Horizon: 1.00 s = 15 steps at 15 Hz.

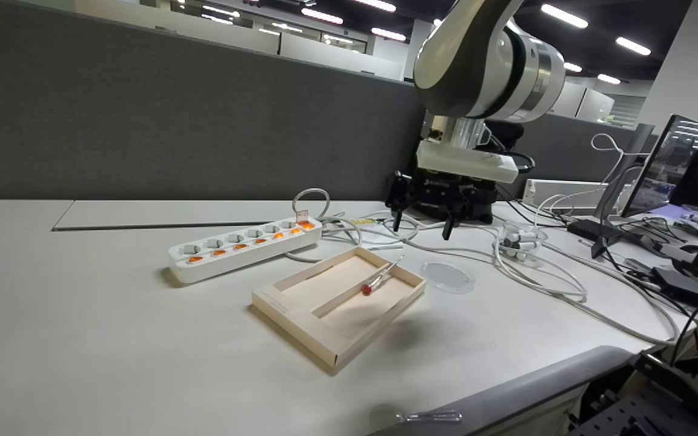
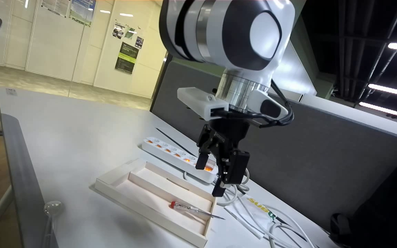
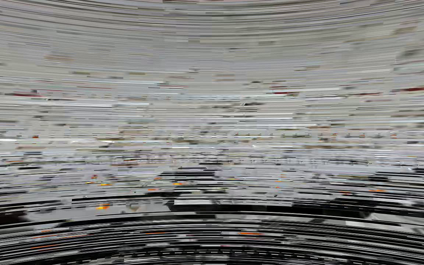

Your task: Remove the screwdriver from the tray

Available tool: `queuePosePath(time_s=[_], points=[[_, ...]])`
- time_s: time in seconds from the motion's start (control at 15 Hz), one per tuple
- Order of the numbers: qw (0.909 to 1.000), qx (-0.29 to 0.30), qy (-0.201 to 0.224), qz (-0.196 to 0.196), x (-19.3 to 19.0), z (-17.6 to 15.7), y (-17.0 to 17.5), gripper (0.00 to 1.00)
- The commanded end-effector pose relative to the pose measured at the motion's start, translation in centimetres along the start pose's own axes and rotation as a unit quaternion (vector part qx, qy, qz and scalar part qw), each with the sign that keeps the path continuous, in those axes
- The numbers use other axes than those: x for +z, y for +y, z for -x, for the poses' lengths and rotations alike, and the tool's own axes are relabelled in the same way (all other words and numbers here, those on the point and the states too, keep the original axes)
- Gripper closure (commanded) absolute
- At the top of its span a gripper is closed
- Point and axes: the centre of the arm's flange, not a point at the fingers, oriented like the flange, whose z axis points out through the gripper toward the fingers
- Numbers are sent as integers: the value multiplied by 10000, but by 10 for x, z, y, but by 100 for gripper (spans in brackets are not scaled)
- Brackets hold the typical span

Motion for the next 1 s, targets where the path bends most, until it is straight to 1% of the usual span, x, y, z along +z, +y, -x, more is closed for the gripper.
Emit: queuePosePath(time_s=[0.0, 0.33, 0.53, 0.93], points=[[9999, 102, 87, 63, 0, -3, 3, 0], [9988, 390, 274, 145, 14, -20, 13, 0], [9974, 584, 383, 199, 31, -34, 16, 0], [9952, 789, 517, 263, 67, -63, 6, 0]])
